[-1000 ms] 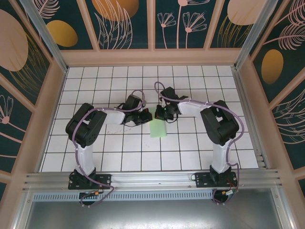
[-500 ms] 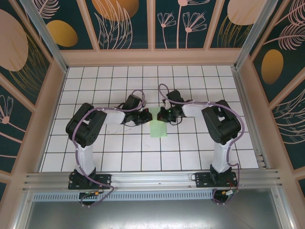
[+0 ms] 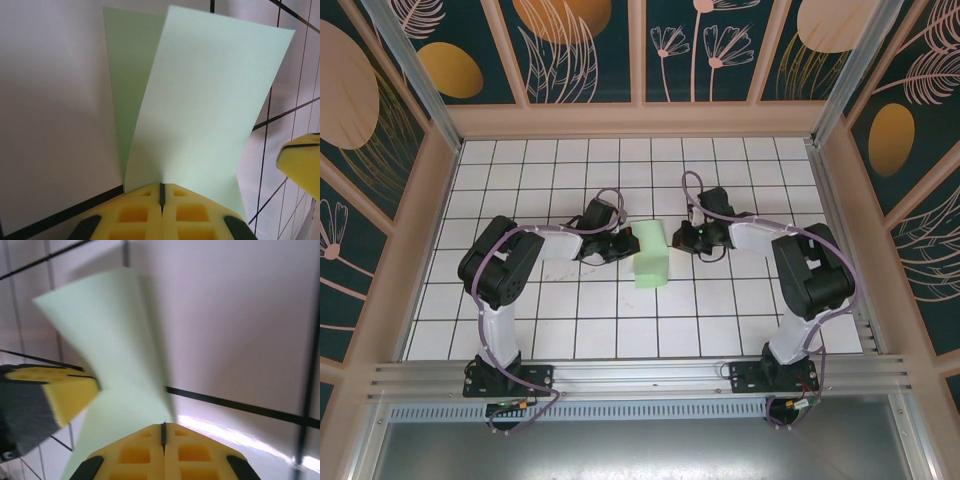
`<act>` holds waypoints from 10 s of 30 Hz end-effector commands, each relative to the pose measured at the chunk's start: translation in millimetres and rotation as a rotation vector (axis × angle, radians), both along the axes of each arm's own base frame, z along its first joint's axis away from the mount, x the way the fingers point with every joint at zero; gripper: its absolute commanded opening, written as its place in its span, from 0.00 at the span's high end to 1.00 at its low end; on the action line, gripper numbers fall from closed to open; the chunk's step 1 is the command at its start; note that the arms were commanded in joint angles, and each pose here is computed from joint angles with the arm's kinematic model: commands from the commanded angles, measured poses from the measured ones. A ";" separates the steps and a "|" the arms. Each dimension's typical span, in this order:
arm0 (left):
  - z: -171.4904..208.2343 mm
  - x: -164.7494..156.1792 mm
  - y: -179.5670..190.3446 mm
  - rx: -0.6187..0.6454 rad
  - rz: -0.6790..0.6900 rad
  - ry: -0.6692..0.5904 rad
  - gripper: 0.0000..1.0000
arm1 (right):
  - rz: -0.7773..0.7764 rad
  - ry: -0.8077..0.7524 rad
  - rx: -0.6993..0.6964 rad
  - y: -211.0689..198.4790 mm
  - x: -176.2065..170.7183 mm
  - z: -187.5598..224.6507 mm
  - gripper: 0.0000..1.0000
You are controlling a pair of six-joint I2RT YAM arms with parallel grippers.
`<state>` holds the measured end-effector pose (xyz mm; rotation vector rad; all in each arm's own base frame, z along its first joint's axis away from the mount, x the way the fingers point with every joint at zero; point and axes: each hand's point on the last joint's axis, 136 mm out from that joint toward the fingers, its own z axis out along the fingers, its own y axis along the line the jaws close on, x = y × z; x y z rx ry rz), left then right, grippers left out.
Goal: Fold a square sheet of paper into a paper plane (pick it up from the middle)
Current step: First fold in half a square sheet of paper at the center of the table, then fold the triangle a second time at the center of the table.
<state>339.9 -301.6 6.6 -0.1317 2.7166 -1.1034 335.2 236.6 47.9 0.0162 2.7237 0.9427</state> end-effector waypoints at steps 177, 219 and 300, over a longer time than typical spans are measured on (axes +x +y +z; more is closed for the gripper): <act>-54.0 5.4 -31.3 0.084 -0.049 0.127 1.00 | 0.003 0.217 0.055 22.5 -71.2 -40.6 1.00; 7.3 -34.2 -10.8 -0.026 0.008 0.112 1.00 | 0.000 0.024 0.191 42.9 28.8 -5.6 1.00; 39.2 -74.9 15.2 -0.011 0.082 0.213 0.34 | -0.127 0.157 0.013 17.0 14.3 -56.9 0.83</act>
